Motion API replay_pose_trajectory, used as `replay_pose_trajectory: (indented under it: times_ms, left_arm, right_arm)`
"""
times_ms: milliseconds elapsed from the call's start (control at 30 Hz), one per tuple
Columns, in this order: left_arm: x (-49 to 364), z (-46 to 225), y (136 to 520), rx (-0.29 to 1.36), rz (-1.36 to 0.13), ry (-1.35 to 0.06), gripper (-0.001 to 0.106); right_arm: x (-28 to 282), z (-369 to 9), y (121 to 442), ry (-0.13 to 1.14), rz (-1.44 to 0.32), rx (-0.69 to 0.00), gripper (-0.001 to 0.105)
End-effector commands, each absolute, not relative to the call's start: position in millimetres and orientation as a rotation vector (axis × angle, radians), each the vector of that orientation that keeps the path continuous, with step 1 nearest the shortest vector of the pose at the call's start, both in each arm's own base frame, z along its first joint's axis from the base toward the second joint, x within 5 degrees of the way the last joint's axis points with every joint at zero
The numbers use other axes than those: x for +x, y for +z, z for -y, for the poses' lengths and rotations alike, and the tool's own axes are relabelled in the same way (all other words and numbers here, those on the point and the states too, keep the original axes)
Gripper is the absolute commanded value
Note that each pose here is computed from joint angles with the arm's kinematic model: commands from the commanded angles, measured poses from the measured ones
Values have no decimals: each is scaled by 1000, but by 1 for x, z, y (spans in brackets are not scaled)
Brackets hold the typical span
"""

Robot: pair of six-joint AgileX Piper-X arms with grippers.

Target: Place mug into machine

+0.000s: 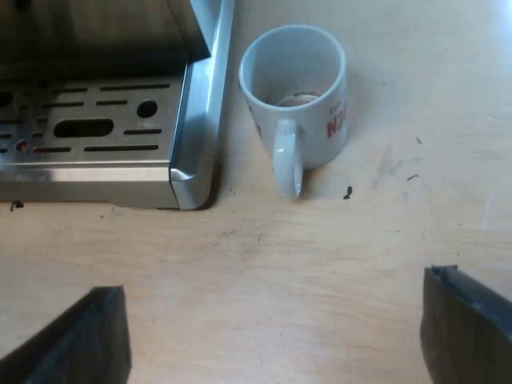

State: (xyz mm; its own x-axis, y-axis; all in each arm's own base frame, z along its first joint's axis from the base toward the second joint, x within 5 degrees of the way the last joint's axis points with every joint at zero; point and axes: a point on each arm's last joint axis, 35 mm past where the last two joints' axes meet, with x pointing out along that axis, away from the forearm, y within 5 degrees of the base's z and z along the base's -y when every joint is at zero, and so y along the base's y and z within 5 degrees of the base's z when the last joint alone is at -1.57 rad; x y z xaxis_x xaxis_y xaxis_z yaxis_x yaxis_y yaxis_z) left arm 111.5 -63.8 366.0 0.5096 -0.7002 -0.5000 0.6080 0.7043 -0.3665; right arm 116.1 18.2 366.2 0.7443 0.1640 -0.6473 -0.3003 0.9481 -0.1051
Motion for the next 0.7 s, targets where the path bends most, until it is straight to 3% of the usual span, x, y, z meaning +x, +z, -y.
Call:
replay_pose_trajectory:
  times_ms: [33, 333, 700]
  left_arm:
    - [116, 66, 367, -161, -672, -797, 72]
    - [120, 67, 366, -148, -671, -766, 72]
    - [120, 67, 366, -148, -673, -765, 72]
  right_arm:
    - [127, -23, 368, 249, -697, -226, 85]
    - [172, -48, 345, 227, -810, -167, 85]
    - [224, -62, 307, 171, -926, -183, 85]
